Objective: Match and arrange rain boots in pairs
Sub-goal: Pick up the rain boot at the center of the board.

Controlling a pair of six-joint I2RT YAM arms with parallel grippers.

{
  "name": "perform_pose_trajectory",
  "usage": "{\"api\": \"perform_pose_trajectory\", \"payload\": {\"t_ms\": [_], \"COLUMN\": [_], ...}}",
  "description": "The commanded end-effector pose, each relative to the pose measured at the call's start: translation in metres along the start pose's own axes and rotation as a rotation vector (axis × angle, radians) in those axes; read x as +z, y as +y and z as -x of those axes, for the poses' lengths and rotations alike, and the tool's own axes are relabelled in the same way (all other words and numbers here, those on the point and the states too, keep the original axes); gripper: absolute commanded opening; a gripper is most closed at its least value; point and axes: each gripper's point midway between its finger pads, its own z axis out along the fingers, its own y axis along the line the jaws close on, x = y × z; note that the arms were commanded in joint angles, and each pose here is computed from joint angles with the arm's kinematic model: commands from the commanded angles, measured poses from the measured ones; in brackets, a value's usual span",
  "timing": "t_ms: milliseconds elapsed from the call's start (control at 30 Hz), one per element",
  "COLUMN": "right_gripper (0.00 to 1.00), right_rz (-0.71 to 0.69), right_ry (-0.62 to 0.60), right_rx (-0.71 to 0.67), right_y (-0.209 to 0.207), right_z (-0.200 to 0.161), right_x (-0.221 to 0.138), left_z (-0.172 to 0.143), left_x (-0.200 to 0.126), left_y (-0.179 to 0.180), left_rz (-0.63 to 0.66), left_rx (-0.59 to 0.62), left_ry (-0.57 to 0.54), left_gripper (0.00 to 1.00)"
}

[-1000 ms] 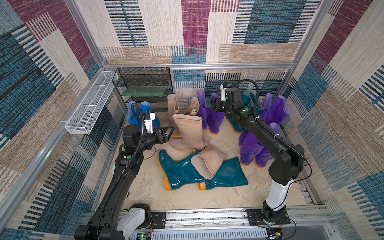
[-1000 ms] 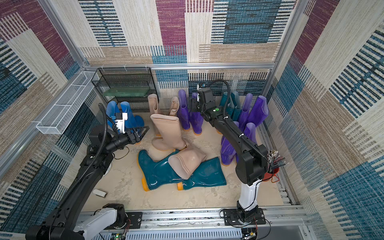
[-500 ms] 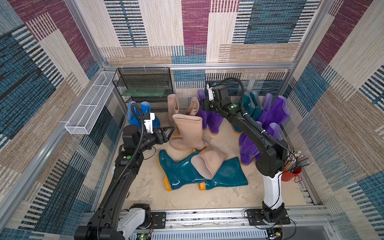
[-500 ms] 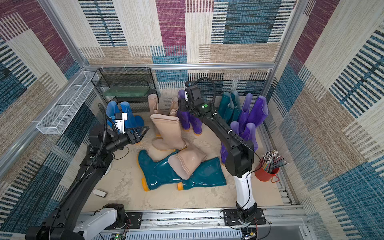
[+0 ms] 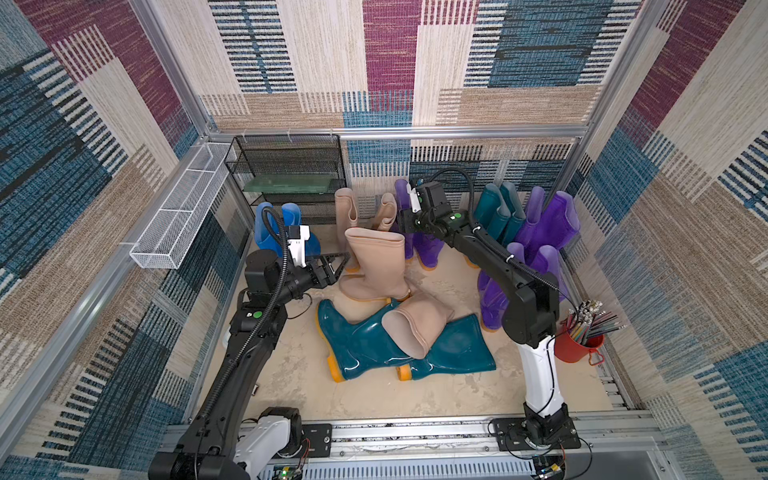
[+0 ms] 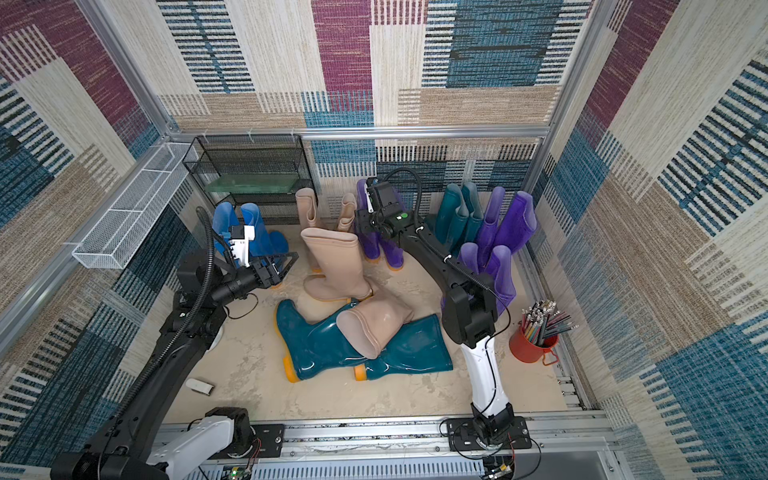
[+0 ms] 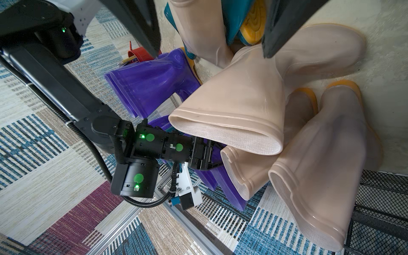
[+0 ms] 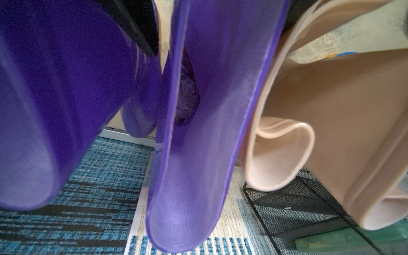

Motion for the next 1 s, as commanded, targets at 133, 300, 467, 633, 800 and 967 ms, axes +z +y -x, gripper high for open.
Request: {"api": "perform_pose_trajectory", "payload": {"t_ms": [133, 300, 467, 633, 800, 967], "right_gripper": [0.13, 0.00, 0.00, 0.00, 0.00, 0.00], "right_rz": [-0.054, -0.035, 0.017, -0.002, -0.053, -0.102], "right_ry": [-0.024, -0.186, -0.319, -0.416, -0.500, -0.607], "right_rx": [0.010, 0.002, -0.061, -0.074, -0.095, -0.109], "right_y": [-0.008, 0.000, 0.012, 0.016, 0.009, 0.004], "right_z": [0.016, 0.071, 0.110, 0.142, 0.166, 0.188], "right_x": [0.002, -0.048, -0.086, -0.129, -0.177, -0.236], "left_z": [0.006, 0.007, 0.006, 0.006, 0.006, 0.006], "left_x": [-0.001, -0.002, -0.002, -0.003, -0.003, -0.002], "left_y": [-0.004, -0.005, -0.004, -0.003, -0.002, -0.003], "left_rz": [-0.008, -0.011, -0.005, 0.000, 0.002, -0.004], "left_rx": [0.053, 0.053, 0.059, 0.064, 0.064, 0.062], "left_ry": [-0.016, -0.020, -0.022, -0.025, -0.024, -0.023], "left_gripper": [0.75, 0.75, 0.75, 0.75, 0.75, 0.75]}}
